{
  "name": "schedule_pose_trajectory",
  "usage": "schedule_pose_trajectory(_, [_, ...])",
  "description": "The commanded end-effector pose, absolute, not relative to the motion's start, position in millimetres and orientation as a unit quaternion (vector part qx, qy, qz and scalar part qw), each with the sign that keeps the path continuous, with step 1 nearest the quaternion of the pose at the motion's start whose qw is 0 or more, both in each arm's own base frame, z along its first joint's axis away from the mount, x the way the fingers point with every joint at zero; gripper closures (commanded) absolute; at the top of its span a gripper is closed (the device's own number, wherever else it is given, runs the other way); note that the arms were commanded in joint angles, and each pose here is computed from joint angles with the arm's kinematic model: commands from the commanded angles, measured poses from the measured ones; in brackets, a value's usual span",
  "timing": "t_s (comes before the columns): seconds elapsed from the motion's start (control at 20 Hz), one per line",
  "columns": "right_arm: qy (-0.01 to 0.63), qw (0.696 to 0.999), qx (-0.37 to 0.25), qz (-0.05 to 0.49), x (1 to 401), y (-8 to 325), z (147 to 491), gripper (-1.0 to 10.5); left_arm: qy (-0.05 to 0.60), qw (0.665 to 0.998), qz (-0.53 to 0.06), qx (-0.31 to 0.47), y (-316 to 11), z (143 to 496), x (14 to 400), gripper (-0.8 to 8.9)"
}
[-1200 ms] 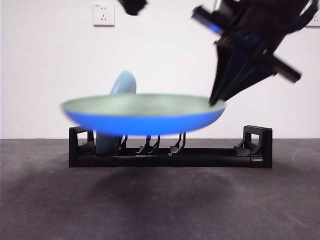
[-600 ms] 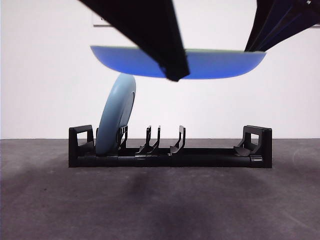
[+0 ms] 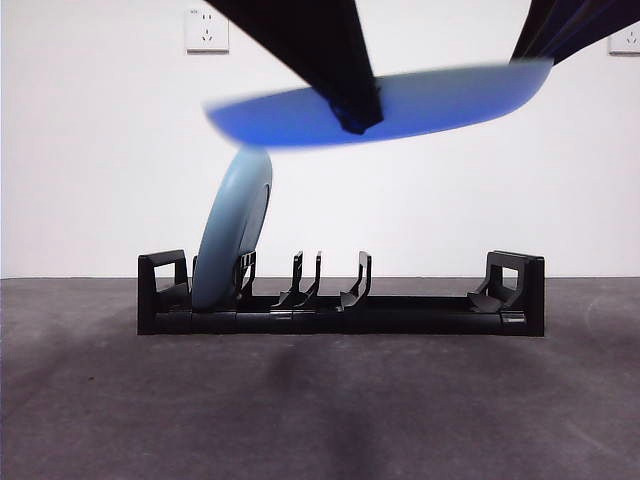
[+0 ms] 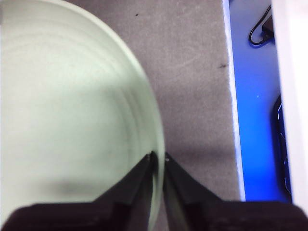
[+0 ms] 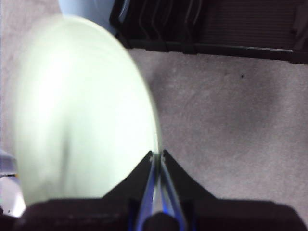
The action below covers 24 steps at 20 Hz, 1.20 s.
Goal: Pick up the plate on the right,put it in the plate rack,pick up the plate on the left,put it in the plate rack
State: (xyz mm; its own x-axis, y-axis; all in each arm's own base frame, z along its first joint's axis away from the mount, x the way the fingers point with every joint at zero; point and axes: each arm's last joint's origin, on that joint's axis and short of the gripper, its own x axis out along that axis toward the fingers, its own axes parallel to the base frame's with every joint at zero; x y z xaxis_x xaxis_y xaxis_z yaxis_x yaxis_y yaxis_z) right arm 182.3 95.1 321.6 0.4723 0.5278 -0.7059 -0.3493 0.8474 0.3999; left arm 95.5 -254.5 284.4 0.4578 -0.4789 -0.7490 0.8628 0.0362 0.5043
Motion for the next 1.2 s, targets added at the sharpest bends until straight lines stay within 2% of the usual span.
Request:
schedule_pose_trajectory(0.05, [0.434,0.856,0.102,0.263,180,93,324,9.6,0.196,0.689,-0.485,0.502,-255,281,95,8.22])
schedule_pose_trajectory(0.3, [0.431,0.858,0.100,0.262,181,92,324,9.6,0.192,0.686,-0.487,0.504,-255,282,95,8.22])
schedule_pose_trajectory(0.45, [0.422,0.863,0.099,0.261,182,91,325,9.1,0.188,0.688,-0.489,0.502,-256,282,95,8.22])
schedule_pose_trajectory(0.65, [0.395,0.873,0.096,0.270,185,91,330,5.2,0.175,0.695,-0.499,0.487,-259,285,95,8.22])
schedule_pose_trajectory(0.7, [0.388,0.875,0.094,0.272,184,91,331,5.0,0.172,0.697,-0.499,0.485,-260,285,95,8.22])
schedule_pose_trajectory(0.8, [0.366,0.883,0.096,0.277,184,90,336,5.1,0.163,0.704,-0.498,0.479,-261,287,96,8.22])
schedule_pose_trajectory(0.9, [0.319,0.899,0.101,0.281,180,87,348,5.1,0.147,0.721,-0.495,0.462,-264,290,99,8.22])
schedule_pose_trajectory(1.05, [0.209,0.943,0.104,0.239,165,76,373,5.1,0.128,0.784,-0.469,0.386,-266,301,117,8.22])
schedule_pose_trajectory(1.2, [0.118,0.972,0.107,0.172,141,60,394,5.1,0.122,0.834,-0.481,0.240,-260,315,148,8.22])
